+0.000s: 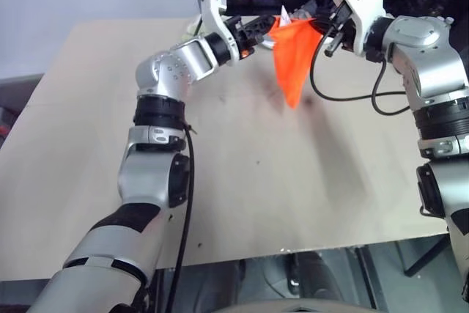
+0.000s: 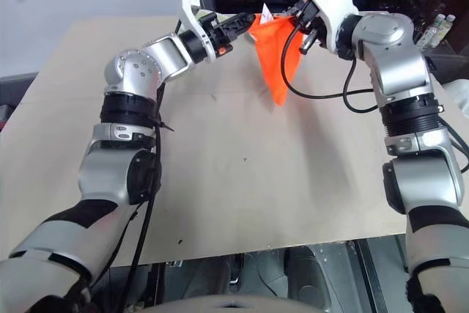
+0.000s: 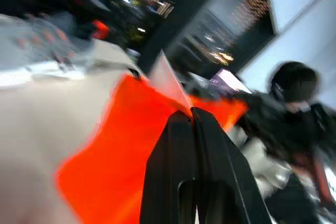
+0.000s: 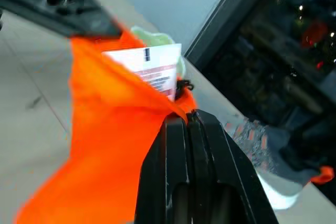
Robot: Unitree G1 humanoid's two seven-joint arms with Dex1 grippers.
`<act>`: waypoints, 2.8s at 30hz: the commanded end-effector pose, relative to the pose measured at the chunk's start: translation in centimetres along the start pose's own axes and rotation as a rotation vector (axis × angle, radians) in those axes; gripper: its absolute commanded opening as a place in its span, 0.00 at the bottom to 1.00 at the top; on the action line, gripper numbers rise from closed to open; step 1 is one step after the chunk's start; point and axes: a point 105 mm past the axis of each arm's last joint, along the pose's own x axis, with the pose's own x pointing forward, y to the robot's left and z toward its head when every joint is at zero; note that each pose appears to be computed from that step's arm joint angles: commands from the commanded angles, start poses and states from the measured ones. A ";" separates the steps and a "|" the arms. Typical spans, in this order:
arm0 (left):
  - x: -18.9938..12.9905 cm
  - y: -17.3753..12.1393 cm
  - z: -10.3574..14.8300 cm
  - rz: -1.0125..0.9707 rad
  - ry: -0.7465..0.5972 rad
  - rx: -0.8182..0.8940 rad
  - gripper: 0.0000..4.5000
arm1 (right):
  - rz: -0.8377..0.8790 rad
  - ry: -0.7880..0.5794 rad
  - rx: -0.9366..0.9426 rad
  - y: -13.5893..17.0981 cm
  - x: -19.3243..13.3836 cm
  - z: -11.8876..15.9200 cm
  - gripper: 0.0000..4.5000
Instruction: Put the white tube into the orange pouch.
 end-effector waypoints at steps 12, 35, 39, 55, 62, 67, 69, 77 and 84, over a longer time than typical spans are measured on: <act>-2.7 -0.9 -4.2 -0.059 0.131 0.156 0.00 | 0.143 -0.022 0.060 6.9 -4.0 -0.1 0.01; -7.8 -2.5 -7.2 -0.095 0.238 0.160 0.00 | 0.206 0.171 0.106 12.9 -8.5 -2.8 0.56; -7.6 -2.6 -7.1 -0.096 0.236 0.161 0.00 | 0.198 0.223 0.050 13.4 -8.1 -4.6 0.56; -7.5 -3.0 -7.4 -0.108 0.244 0.152 0.00 | 0.123 0.245 -0.035 13.1 -6.0 -7.3 0.37; -7.5 -2.9 -7.7 -0.107 0.247 0.149 0.00 | 0.112 0.212 -0.048 12.4 -6.4 -6.3 0.02; -7.6 -2.6 -8.0 -0.101 0.258 0.152 0.00 | 0.085 0.213 -0.064 11.6 -7.1 -5.7 0.02; -7.6 -2.3 -8.3 -0.090 0.270 0.156 0.00 | 0.064 0.204 -0.054 10.9 -7.6 -5.1 0.02; -7.1 -2.2 -8.6 -0.082 0.262 0.146 0.00 | 0.077 0.189 -0.036 10.1 -9.2 -3.6 0.02; -6.8 -2.1 -8.8 -0.077 0.258 0.150 0.00 | 0.032 0.121 0.032 8.9 -9.5 -2.0 0.02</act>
